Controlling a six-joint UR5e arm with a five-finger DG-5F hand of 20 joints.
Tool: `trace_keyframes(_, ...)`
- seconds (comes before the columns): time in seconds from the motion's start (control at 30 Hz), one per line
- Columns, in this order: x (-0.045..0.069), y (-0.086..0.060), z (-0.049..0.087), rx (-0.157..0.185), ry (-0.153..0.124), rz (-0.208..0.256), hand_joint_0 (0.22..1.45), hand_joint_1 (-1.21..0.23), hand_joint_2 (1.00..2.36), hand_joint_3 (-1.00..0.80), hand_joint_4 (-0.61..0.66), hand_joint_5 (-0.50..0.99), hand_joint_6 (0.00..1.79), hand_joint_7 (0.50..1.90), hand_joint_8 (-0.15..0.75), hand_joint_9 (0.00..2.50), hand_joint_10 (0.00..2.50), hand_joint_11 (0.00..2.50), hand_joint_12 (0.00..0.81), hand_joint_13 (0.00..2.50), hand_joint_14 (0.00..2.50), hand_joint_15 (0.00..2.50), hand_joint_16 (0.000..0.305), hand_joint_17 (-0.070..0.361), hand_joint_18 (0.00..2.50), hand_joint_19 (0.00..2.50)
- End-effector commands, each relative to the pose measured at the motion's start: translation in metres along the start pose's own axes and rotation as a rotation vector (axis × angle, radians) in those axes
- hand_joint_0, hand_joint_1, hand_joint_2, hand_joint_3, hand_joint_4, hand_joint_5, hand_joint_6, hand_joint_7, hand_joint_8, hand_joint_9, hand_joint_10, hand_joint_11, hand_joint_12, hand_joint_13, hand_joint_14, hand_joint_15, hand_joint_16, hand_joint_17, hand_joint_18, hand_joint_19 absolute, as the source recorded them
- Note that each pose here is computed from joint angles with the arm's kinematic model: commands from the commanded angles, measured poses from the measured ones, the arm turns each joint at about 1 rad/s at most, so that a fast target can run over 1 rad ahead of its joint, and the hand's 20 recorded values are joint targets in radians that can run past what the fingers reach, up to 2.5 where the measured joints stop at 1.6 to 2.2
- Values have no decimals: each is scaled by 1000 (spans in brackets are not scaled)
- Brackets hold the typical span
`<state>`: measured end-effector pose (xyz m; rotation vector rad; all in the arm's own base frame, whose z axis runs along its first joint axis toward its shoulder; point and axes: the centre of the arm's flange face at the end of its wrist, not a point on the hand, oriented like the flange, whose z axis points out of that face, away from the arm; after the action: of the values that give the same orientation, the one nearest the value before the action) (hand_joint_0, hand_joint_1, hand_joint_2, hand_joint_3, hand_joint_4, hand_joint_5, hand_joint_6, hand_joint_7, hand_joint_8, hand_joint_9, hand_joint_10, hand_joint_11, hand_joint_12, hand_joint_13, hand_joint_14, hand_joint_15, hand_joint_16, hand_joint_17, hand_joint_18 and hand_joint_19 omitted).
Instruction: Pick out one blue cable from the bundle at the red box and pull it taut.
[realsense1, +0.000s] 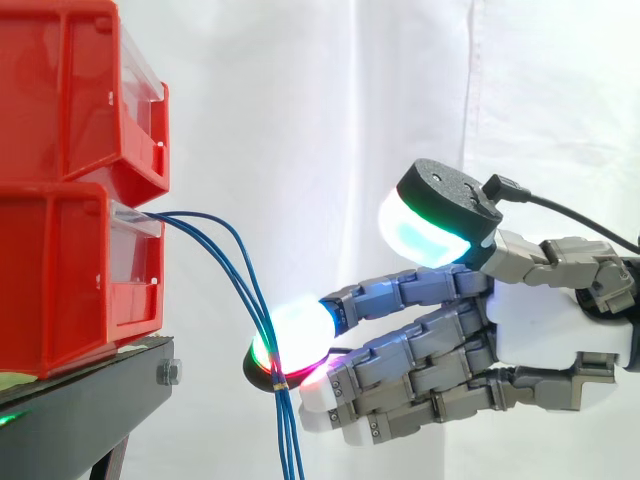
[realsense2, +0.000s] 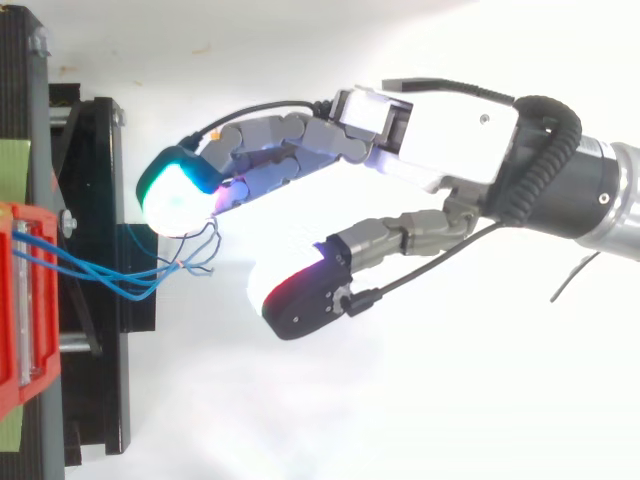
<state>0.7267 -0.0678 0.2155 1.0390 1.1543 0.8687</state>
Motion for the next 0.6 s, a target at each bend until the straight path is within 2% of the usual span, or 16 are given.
trace_keyframes(0.0,5,-12,1,6,3,-24,527,-608,1000,-500,260,-178,502,728,294,702,0,19,349,519,4,111,42,95,357,239)
trace_keyframes(0.07,5,-16,2,9,4,-21,528,-607,1000,-500,261,-177,502,729,295,704,1,19,351,521,4,118,42,95,360,249)
trace_keyframes(0.1,10,-33,2,17,7,-18,529,-607,1000,-500,264,-177,502,731,296,704,0,25,352,523,4,112,42,95,362,246)
trace_keyframes(0.17,10,-32,5,2,5,-8,530,-608,1000,-500,264,-176,502,734,296,708,0,34,352,525,4,116,42,95,363,249)
trace_keyframes(0.2,15,-41,6,-6,7,-3,530,-608,1000,-500,265,-176,502,736,296,710,0,28,352,524,4,115,42,95,363,249)
trace_keyframes(0.23,17,-43,9,-31,2,2,530,-608,1000,-500,264,-176,502,734,296,710,0,28,353,526,4,120,42,95,363,255)
trace_keyframes(0.27,17,-43,10,-39,-1,4,530,-607,1000,-500,268,-175,502,734,297,710,0,34,355,528,4,123,42,95,366,255)
trace_keyframes(0.37,21,-52,11,-48,-2,10,530,-608,1000,-500,271,-174,502,741,298,713,2,41,355,531,5,130,43,96,373,267)
trace_keyframes(0.4,22,-52,13,-65,-6,12,531,-607,1000,-500,270,-173,502,742,298,717,0,49,355,532,6,133,43,96,373,270)
trace_keyframes(0.47,27,-60,15,-67,-4,16,530,-610,1000,-500,272,-168,502,756,298,732,0,77,362,550,5,150,43,97,384,294)
trace_keyframes(0.53,28,-55,20,-88,-6,24,531,-610,1000,-500,275,-164,502,775,298,739,0,87,364,560,6,162,44,99,403,300)
trace_keyframes(0.57,32,-61,23,-94,2,24,532,-614,1000,-500,279,-160,502,786,300,742,2,82,363,564,6,170,44,100,413,309)
